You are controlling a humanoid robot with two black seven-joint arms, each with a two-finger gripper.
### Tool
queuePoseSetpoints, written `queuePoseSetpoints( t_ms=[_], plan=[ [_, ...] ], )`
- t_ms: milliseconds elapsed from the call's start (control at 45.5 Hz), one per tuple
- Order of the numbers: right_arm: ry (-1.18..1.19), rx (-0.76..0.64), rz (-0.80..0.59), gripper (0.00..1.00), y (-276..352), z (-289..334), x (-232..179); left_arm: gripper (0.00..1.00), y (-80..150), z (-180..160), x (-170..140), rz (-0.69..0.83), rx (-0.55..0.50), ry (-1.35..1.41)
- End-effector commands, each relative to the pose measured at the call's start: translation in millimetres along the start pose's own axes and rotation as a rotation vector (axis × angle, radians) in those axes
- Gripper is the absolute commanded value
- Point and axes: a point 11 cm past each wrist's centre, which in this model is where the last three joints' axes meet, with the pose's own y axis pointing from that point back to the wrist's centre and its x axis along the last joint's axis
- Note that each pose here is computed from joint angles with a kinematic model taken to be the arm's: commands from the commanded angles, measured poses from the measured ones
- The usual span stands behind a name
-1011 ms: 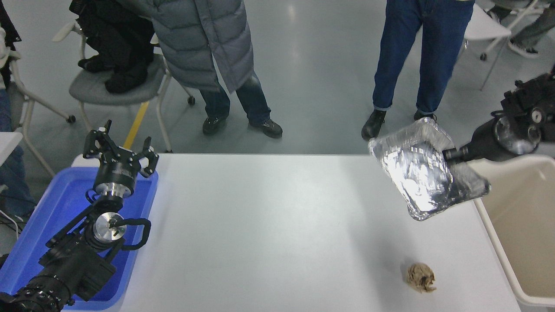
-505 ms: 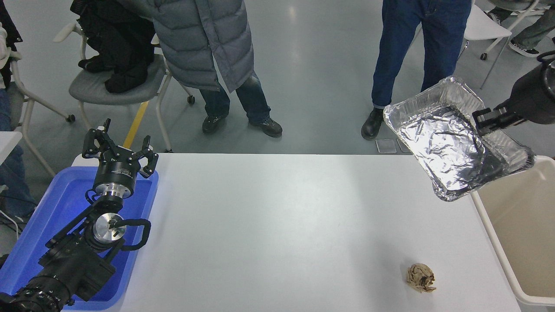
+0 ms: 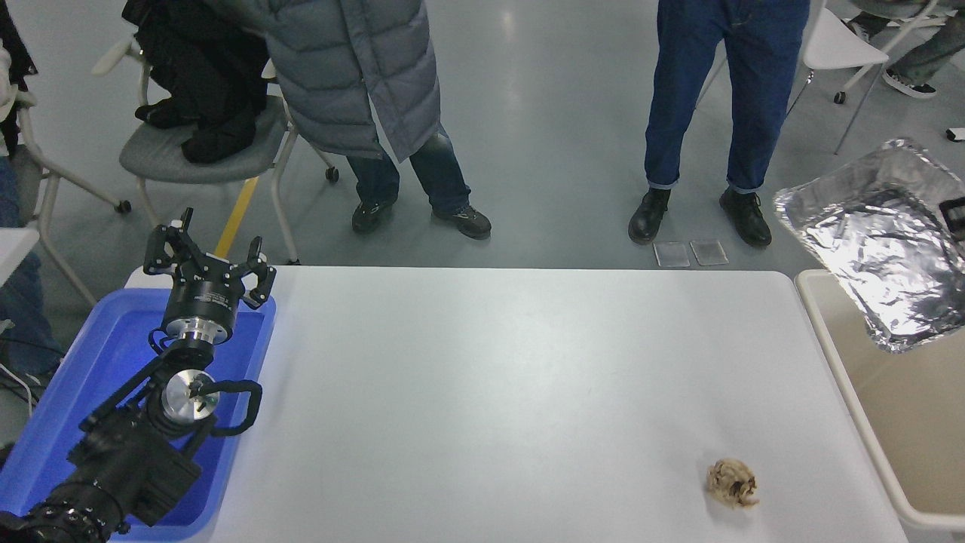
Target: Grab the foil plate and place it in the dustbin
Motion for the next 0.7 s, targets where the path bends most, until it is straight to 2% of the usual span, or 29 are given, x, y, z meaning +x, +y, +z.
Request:
queuePoseSetpoints(
  t_ms=[0,154,374,527,681],
  plan=[
    [-0.019,-0.148,0.041,0.0,-46,79,-29,0.99,0,0,0,0.0,0.001,0.0],
    [0.089,-0.241,0.051,0.0,-74,111,-56,0.99,0,-1,0,-0.001,0.002,-0.001],
    [0.024,-0.224,0.061,0.0,-128,101,-109,0.99,0,-1,0,-0.001,0.002,-0.001],
    [-0.008,-0.168,0.066,0.0,-169,65,-146,0.99,0,0,-1,-0.001,0.001,-0.001],
    [-0.091,-0.197,0.114,0.0,-191,47,-168,0.99,0,-1,-1,-0.003,0.002,-0.001]
  ],
)
